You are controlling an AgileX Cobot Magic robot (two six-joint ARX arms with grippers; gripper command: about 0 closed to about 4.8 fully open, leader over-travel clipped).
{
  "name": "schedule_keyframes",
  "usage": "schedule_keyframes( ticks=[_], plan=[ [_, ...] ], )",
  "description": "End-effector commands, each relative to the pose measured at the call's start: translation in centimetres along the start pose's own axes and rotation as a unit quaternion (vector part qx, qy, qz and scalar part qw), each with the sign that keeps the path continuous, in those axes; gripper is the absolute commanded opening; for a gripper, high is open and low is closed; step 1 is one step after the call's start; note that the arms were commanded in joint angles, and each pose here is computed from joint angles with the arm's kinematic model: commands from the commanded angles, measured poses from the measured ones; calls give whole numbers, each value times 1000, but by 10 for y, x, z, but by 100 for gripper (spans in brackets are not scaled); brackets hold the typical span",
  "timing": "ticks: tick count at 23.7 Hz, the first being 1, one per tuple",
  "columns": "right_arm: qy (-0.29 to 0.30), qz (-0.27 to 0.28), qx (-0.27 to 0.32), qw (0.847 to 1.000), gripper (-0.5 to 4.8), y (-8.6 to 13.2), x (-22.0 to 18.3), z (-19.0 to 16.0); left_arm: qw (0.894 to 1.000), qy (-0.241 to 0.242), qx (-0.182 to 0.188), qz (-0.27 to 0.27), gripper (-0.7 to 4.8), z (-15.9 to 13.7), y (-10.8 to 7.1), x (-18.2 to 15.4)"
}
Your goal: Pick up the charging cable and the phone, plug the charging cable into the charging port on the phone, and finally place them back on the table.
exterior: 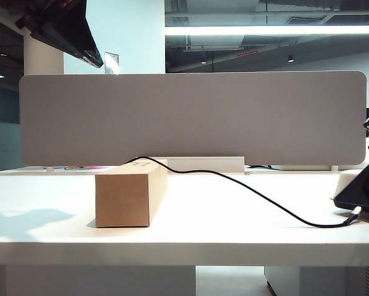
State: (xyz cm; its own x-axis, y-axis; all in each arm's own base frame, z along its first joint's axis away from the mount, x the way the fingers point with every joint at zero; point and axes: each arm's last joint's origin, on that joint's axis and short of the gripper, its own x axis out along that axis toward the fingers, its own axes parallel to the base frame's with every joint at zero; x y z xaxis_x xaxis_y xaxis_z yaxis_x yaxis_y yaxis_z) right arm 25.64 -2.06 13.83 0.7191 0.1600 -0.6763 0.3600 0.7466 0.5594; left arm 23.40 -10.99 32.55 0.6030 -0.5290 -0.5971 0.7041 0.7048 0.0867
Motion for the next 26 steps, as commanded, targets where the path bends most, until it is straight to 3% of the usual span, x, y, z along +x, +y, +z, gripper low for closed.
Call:
schedule_keyframes(
  ticks=[1, 6, 13, 14, 20, 26],
  plan=[
    [32, -30, 9, 999, 373, -6, -1, -8, 1000, -7, 4, 0, -6, 1, 0, -1],
    [33, -36, 3, 999, 374, -3, -12, -8, 1000, -3, 2, -2, -6, 0, 0, -1],
    [-25, 5, -43, 999, 373, 14, -45, 1, 1000, -9, 3, -20, -6, -3, -1, 2],
    [-41, 13, -80, 996, 346, 19, -57, 2, 1000, -14, 4, -20, -6, -2, -1, 2],
    [-105, -11, -130, 986, 81, 21, -86, -6, 999, -31, 8, -19, -6, 1, -1, 2],
    [-164, 11, -140, 976, 8, -4, -96, -42, 999, -32, 9, -18, -6, 1, 0, 2]
  ],
)
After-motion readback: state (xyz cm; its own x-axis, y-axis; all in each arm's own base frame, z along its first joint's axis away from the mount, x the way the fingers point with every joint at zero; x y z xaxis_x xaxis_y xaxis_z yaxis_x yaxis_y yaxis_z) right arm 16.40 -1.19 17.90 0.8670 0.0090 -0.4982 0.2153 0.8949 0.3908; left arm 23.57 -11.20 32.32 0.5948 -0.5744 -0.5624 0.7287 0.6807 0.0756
